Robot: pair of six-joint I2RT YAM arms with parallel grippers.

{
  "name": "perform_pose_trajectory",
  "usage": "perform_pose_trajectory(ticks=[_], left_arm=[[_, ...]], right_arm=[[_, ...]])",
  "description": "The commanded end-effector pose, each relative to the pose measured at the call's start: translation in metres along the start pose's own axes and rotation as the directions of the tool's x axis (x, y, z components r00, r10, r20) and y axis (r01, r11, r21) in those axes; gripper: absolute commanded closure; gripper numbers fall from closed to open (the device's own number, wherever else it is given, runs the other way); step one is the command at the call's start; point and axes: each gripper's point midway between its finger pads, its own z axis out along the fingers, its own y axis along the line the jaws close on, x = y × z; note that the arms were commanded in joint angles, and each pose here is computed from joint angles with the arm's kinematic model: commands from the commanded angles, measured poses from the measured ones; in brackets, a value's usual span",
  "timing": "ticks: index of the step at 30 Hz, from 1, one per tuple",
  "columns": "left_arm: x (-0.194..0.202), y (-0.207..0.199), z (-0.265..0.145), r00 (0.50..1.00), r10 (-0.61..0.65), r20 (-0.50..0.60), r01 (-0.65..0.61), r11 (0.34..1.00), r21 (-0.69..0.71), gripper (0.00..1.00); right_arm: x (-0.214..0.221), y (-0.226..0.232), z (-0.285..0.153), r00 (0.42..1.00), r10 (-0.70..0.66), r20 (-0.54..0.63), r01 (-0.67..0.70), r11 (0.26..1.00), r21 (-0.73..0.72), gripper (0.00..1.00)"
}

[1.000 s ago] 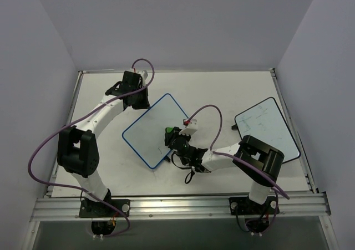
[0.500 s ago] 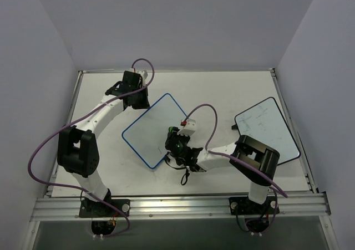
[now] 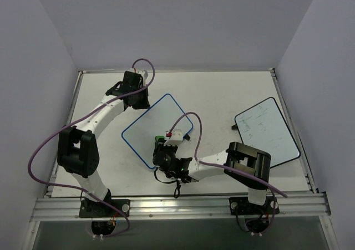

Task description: Erase the whiteboard

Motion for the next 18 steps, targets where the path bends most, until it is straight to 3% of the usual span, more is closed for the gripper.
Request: perform_pose_trajectory(ticks=[1,8,18], left_arm=[[0.011,-0.028,-0.014,0.999,0.02,-0.032,-0.017,0.996,0.082,0.98],[0.011,-0.027,-0.015,0.999,0.021,-0.033,-0.018,0.997,0.078,0.98],[0.012,-0.027,-0.016,0.999,0.024,-0.032,-0.022,0.997,0.077,0.98]], right_arm=[[0.069,0.019,-0.023,0.97,-0.104,-0.221,0.074,0.987,-0.14,1.0],[0.072,0.015,-0.025,0.969,-0.102,-0.225,0.074,0.989,-0.13,1.0],[0.048,-0.051,0.004,0.98,-0.011,-0.196,0.015,1.0,0.022,1.0]])
